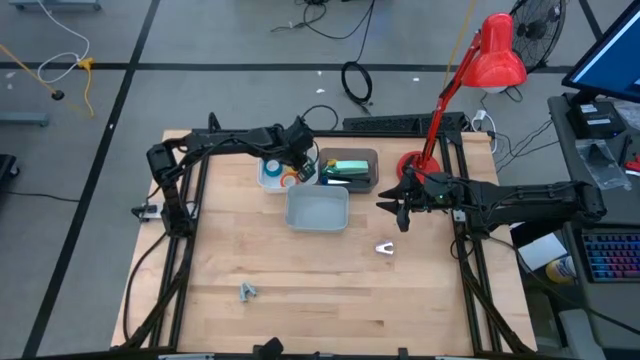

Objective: Pick and place Stapler, Stapler remover, tape
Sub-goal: Put the green tape into the white bin, then put the light blue staple remover into the gray bin

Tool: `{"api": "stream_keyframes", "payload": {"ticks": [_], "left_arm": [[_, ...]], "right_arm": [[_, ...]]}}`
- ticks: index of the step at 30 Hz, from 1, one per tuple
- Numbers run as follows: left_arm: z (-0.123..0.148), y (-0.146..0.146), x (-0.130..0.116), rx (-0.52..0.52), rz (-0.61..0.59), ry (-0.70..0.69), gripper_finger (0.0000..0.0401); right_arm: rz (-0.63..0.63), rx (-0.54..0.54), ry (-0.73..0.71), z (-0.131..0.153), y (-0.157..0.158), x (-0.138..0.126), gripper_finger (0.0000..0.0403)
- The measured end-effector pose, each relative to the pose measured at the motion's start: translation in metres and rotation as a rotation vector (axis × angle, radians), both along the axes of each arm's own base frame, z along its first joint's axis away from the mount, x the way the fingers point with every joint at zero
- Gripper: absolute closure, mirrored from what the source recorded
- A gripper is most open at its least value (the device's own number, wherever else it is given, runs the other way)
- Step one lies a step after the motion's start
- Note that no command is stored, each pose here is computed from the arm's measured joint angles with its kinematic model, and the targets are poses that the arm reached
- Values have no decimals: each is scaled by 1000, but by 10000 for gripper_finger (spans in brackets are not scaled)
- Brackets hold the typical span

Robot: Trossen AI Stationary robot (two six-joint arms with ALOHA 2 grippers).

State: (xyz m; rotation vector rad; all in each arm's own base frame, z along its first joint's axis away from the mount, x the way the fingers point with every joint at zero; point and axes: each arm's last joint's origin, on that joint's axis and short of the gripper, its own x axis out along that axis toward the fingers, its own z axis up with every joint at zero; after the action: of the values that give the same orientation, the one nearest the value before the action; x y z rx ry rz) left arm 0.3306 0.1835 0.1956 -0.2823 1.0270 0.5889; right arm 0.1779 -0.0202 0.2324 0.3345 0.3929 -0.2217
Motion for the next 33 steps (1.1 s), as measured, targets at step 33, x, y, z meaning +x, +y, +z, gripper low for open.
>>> {"api": "stream_keyframes", "payload": {"ticks": [33], "left_arm": [[106, -89, -51, -204, -33, -92, 221]], "right_arm": [[2, -5, -3, 0, 0, 0, 264]]}}
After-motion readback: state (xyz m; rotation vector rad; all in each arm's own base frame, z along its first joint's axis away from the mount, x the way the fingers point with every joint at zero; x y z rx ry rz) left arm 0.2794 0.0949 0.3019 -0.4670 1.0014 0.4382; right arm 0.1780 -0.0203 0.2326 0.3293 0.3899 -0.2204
